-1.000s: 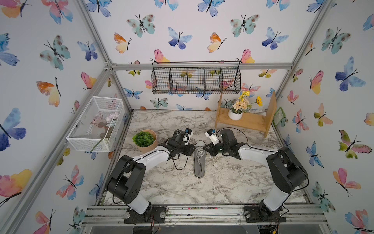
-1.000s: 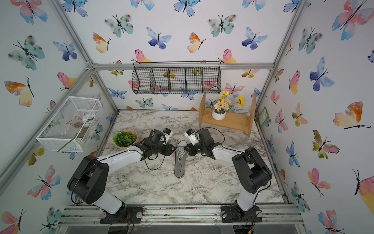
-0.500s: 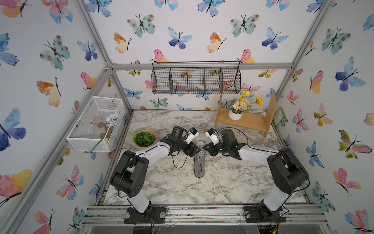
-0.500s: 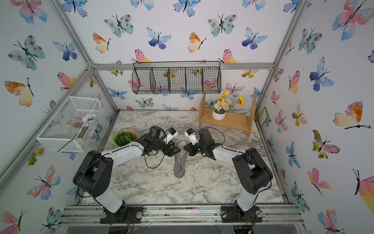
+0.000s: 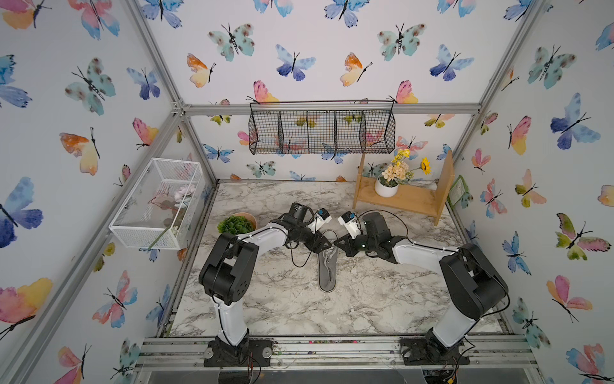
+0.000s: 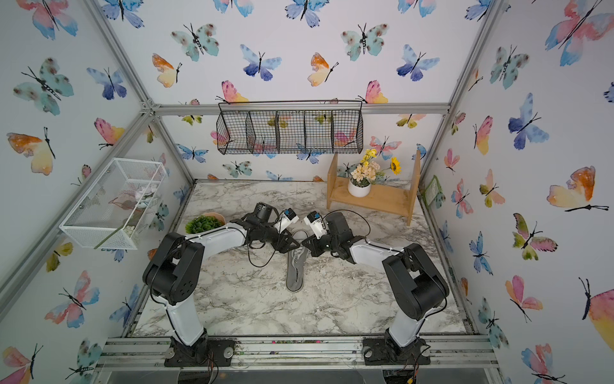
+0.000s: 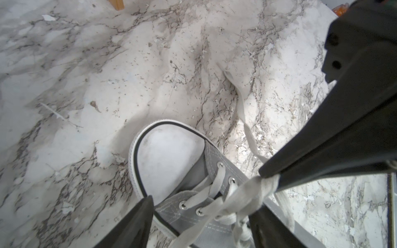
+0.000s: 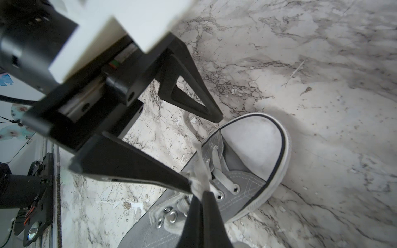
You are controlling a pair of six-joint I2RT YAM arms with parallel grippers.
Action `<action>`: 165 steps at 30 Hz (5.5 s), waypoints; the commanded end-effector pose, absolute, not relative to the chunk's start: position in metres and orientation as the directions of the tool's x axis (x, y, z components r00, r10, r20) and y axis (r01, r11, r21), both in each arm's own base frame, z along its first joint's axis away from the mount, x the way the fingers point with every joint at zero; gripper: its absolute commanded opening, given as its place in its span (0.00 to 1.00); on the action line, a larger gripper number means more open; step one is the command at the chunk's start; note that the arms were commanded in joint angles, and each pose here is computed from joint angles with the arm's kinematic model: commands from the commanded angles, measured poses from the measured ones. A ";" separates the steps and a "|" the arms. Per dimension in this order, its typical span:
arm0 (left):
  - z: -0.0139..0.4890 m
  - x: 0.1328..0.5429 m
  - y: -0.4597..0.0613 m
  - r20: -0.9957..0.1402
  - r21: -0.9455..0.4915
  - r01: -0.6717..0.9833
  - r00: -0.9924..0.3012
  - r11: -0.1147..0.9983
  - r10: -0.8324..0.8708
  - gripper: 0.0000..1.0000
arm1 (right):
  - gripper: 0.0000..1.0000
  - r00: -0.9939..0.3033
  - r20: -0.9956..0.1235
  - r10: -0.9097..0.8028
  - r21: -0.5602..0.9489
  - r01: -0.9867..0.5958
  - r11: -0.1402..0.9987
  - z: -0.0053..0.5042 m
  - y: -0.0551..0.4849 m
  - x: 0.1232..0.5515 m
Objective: Tie the shoes
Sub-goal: Cross the shoelace with the shoelace.
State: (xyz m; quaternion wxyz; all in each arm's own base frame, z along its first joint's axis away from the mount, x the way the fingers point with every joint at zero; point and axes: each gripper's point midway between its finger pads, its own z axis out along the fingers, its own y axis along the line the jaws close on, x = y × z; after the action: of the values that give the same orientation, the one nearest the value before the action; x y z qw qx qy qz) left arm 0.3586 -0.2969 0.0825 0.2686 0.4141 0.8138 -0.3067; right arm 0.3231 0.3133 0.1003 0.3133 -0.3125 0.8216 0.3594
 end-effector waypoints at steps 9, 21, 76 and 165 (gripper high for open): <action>0.081 0.346 -0.305 -0.670 -0.358 0.846 -0.528 0.395 0.522 0.34 | 0.02 -0.602 -0.749 -0.276 0.385 -0.735 0.558 0.105 0.312 0.323; 0.098 0.334 -0.293 -0.675 -0.371 0.827 -0.552 0.422 0.490 0.05 | 0.05 -0.628 -0.729 -0.272 0.363 -0.692 0.624 0.096 0.307 0.336; 0.120 0.317 -0.291 -0.707 -0.432 0.801 -0.586 0.414 0.395 0.00 | 0.51 -0.755 -0.651 -0.079 0.467 -0.480 0.742 0.073 0.321 0.340; 0.085 0.297 -0.313 -0.580 -0.529 0.751 -0.660 0.395 0.477 0.00 | 0.51 -0.812 -0.545 -0.210 0.599 -0.552 0.581 0.102 0.275 0.302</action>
State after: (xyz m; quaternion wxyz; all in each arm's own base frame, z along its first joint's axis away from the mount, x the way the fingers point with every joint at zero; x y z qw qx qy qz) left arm 0.3063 -0.3092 0.0833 0.1896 0.3724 0.8228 -0.3851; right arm 0.3040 0.2841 0.1008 0.2036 -0.2160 0.8549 0.4254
